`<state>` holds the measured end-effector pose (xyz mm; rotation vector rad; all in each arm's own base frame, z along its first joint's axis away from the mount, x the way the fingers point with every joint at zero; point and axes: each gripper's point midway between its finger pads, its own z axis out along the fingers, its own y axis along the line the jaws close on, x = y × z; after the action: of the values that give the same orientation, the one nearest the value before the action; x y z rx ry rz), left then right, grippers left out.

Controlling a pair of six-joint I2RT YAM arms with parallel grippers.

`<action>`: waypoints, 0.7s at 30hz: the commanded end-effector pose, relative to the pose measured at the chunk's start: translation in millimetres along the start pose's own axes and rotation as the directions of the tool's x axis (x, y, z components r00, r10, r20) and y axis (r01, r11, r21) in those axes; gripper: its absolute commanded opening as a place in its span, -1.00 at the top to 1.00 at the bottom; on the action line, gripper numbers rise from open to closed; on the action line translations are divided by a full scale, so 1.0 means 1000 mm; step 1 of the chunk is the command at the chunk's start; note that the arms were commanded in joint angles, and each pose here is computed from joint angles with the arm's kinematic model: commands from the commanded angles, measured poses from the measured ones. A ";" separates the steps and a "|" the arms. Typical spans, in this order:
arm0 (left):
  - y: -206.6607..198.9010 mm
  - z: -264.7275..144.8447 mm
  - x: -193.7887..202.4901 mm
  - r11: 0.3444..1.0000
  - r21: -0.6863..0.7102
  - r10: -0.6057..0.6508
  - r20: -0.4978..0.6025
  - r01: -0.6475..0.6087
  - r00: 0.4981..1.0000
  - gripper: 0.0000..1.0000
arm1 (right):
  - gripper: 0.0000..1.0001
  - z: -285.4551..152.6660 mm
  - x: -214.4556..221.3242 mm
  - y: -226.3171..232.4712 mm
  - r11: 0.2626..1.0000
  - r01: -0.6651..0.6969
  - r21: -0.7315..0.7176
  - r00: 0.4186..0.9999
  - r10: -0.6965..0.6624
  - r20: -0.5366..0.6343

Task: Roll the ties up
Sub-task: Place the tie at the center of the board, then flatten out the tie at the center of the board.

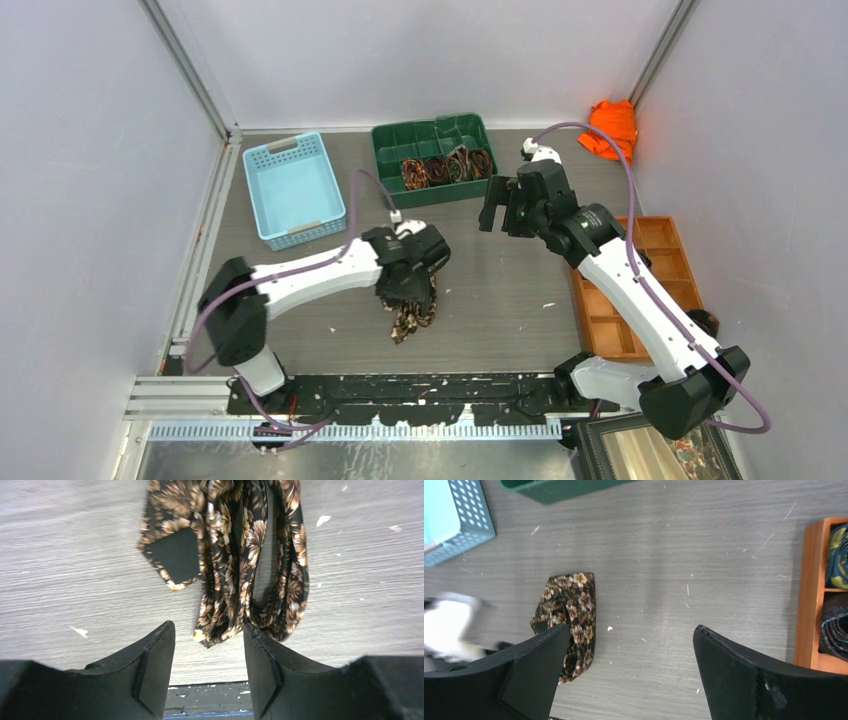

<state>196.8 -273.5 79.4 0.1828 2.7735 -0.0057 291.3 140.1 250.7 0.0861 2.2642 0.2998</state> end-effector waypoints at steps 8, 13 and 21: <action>0.081 -0.111 -0.048 0.974 0.033 -0.220 0.387 0.225 0.896 0.49 | -0.98 0.007 0.086 0.062 0.963 0.220 -0.154 0.954 -0.246 -0.174; 0.108 -0.118 -0.034 0.953 0.045 -0.290 0.406 0.298 0.866 0.72 | -0.94 0.036 0.103 0.093 0.902 0.392 -0.182 0.875 -0.426 -0.230; 0.152 -0.141 -0.021 0.937 0.012 -0.314 0.464 0.348 0.828 0.67 | -0.93 0.118 0.115 0.139 0.742 0.646 -0.179 0.684 -0.667 -0.295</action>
<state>188.8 -153.3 207.2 -0.2143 2.3653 -0.0819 274.1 297.1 127.5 -0.7138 2.5252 0.0916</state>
